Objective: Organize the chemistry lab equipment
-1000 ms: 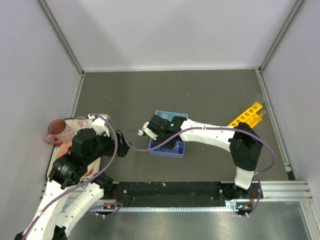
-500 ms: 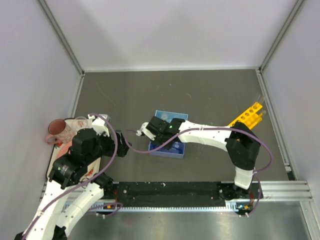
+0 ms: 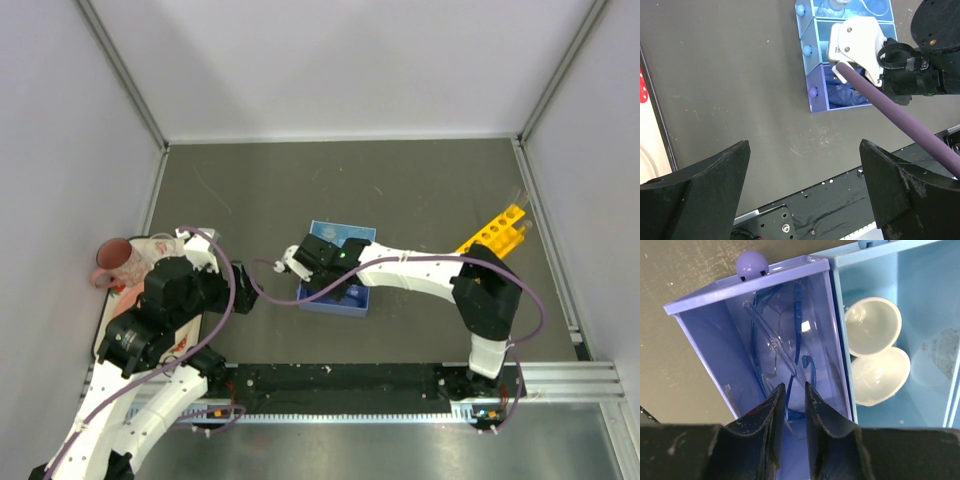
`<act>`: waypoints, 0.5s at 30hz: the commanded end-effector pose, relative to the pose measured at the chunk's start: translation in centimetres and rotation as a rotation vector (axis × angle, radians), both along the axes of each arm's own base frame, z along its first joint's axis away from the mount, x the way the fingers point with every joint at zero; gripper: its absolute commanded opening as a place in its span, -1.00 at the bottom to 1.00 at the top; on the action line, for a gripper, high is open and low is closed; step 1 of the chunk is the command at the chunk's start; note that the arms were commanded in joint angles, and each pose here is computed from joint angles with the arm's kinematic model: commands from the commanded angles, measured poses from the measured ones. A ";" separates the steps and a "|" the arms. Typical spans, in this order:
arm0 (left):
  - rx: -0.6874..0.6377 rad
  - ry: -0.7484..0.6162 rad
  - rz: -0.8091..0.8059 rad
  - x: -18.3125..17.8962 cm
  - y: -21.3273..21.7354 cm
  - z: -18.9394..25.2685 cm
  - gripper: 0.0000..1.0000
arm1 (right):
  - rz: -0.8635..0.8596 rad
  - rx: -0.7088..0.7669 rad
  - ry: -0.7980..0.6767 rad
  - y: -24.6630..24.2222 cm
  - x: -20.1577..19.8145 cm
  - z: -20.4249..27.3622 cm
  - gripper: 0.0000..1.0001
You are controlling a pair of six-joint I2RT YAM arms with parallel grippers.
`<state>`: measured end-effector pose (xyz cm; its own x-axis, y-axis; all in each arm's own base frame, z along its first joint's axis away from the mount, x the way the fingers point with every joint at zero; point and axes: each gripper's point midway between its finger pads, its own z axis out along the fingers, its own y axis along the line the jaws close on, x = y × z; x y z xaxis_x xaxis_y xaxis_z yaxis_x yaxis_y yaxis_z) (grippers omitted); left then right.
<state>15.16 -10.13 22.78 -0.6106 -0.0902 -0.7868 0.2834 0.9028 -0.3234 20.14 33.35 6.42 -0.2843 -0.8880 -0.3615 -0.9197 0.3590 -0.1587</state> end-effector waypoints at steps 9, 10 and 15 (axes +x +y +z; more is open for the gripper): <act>-0.021 -0.054 -0.010 0.8 -0.5 2.3 0.93 | -0.028 0.210 -0.145 0.2 0.1 9.2 -0.45; -0.019 -0.051 -0.009 0.9 -0.5 2.3 0.93 | -0.036 0.234 -0.163 -0.1 0.2 10.4 -0.43; -0.007 -0.058 0.003 1.3 -0.3 2.9 0.95 | -0.076 0.311 -0.221 -1.7 0.0 13.8 -0.09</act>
<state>15.62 -10.35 23.49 -0.6137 -0.0886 -0.7846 0.2818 0.9036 -0.3225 20.54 32.69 16.49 -0.2443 -0.7711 -0.5879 -0.8739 0.4379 -0.2112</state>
